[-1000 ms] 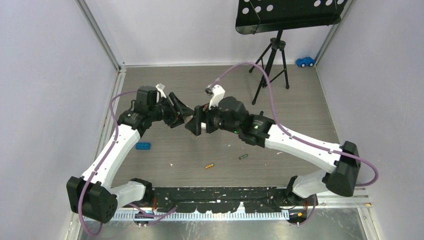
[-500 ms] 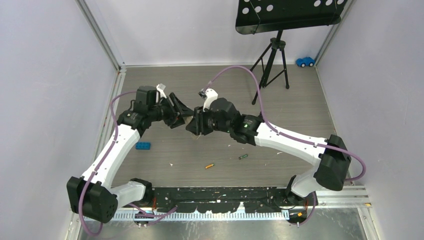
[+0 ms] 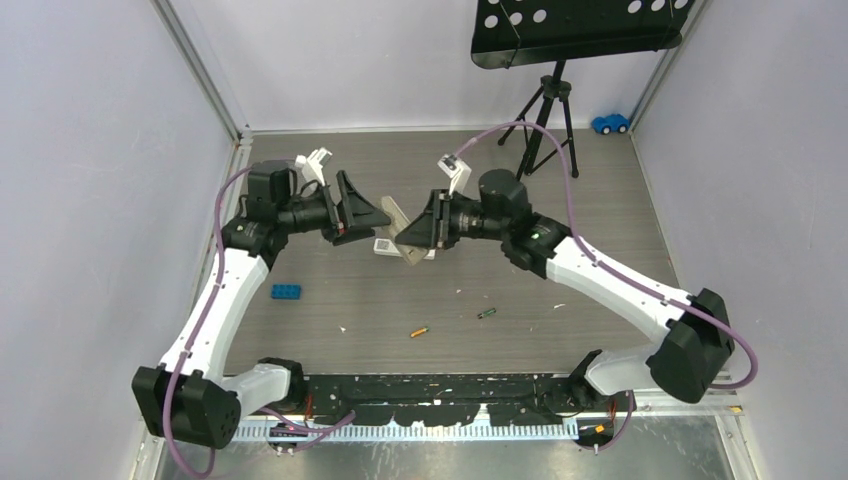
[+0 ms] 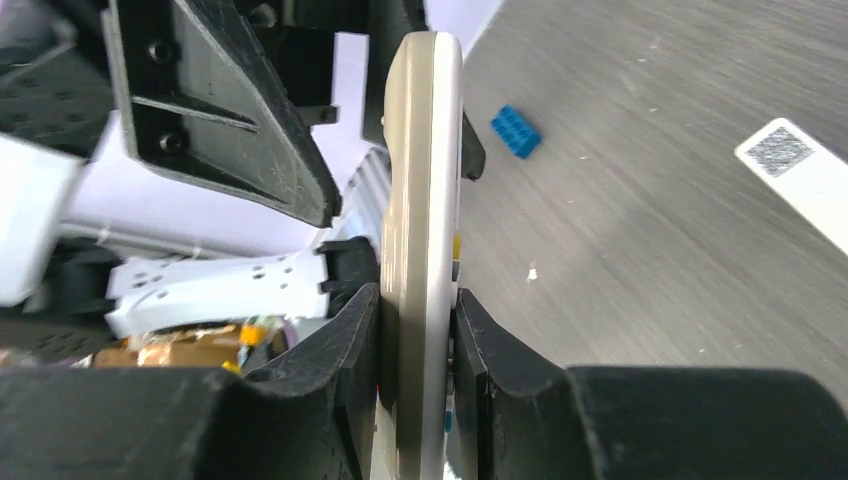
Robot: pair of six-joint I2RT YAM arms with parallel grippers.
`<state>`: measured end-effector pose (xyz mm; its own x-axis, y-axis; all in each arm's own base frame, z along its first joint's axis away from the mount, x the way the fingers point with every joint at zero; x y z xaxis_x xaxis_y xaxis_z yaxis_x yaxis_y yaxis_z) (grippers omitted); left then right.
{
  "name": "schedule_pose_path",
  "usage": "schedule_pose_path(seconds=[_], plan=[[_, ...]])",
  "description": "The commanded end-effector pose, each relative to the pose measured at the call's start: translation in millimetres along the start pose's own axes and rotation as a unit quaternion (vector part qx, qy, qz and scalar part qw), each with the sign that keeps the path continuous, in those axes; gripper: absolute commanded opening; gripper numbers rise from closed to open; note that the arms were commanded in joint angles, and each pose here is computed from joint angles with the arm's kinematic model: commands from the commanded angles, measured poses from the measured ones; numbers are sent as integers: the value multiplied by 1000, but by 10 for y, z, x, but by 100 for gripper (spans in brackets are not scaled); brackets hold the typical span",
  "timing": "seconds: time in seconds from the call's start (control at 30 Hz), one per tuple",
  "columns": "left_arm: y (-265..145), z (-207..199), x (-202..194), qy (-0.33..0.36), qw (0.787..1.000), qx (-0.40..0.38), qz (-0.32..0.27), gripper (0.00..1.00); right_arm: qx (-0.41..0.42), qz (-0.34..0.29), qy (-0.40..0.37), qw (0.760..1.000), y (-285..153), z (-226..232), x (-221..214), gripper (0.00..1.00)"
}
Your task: Load the batteries into the remote control
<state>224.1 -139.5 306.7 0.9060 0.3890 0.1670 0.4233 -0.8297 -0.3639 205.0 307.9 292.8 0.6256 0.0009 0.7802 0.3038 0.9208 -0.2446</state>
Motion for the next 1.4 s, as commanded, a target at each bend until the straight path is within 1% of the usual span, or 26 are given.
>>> schedule_pose_path(seconds=[0.0, 0.03, 0.13, 0.2, 0.3, 0.4, 0.47, 0.57, 0.7, 0.83, 1.1, 1.17, 1.2, 1.27, 1.3, 1.33, 1.37], plan=[[-167, -314, -155, 114, 983, -137, 52, 85, 137, 14, -16, 990, -340, 414, 202, 11], [-166, -330, -161, 130, 977, -159, 52, 85, 153, 22, -12, 988, -364, 471, 232, 10], [-145, -305, -188, 120, 973, -186, 66, 82, 195, 31, -3, 980, -447, 591, 245, 10], [-154, -309, -212, 122, 969, -199, 80, 77, 211, 42, -5, 976, -505, 637, 222, 10], [-199, -337, -263, 129, 964, -213, 91, 69, 205, 66, -7, 977, -563, 617, 170, 10], [-244, -346, -318, 135, 962, -217, 101, 60, 199, 70, -6, 977, -588, 571, 160, 10], [-259, -340, -342, 137, 962, -215, 102, 56, 196, 68, -2, 978, -592, 536, 175, 10], [-269, -328, -368, 137, 961, -215, 104, 53, 206, 65, 3, 976, -573, 528, 196, 10], [-251, -302, -406, 135, 960, -214, 118, 44, 214, 69, 6, 974, -536, 501, 221, 10], [-230, -283, -431, 148, 959, -211, 120, 42, 218, 74, 14, 973, -512, 484, 243, 10], [-190, -261, -458, 142, 960, -202, 134, 39, 226, 88, 27, 970, -477, 450, 228, 10], [-179, -248, -461, 140, 960, -201, 137, 33, 229, 92, 27, 969, -473, 451, 223, 10], [-173, -244, -461, 138, 960, -200, 138, 28, 230, 94, 29, 968, -466, 447, 220, 10], [-165, -247, -464, 139, 960, -200, 140, 11, 233, 97, 31, 967, -455, 442, 219, 10], [-162, -250, -466, 139, 960, -200, 141, 0, 233, 97, 32, 967, -453, 444, 223, 11], [-158, -248, -467, 139, 960, -200, 140, 0, 231, 96, 31, 968, -449, 440, 225, 13], [-155, -242, -467, 139, 960, -199, 138, 0, 226, 93, 29, 969, -447, 434, 234, 17]])
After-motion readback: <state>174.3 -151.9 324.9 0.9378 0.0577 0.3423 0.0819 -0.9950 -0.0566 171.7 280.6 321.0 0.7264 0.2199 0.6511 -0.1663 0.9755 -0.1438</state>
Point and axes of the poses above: each gripper's point midway between its finger pads, its own y axis out along the fingers, its own z axis along the line the jaws close on, x = y × z, the point moved 7 cm from there along -y, back along the fingers, and after that the axes turned 12 degrees about -y, right-handed, at the moved point
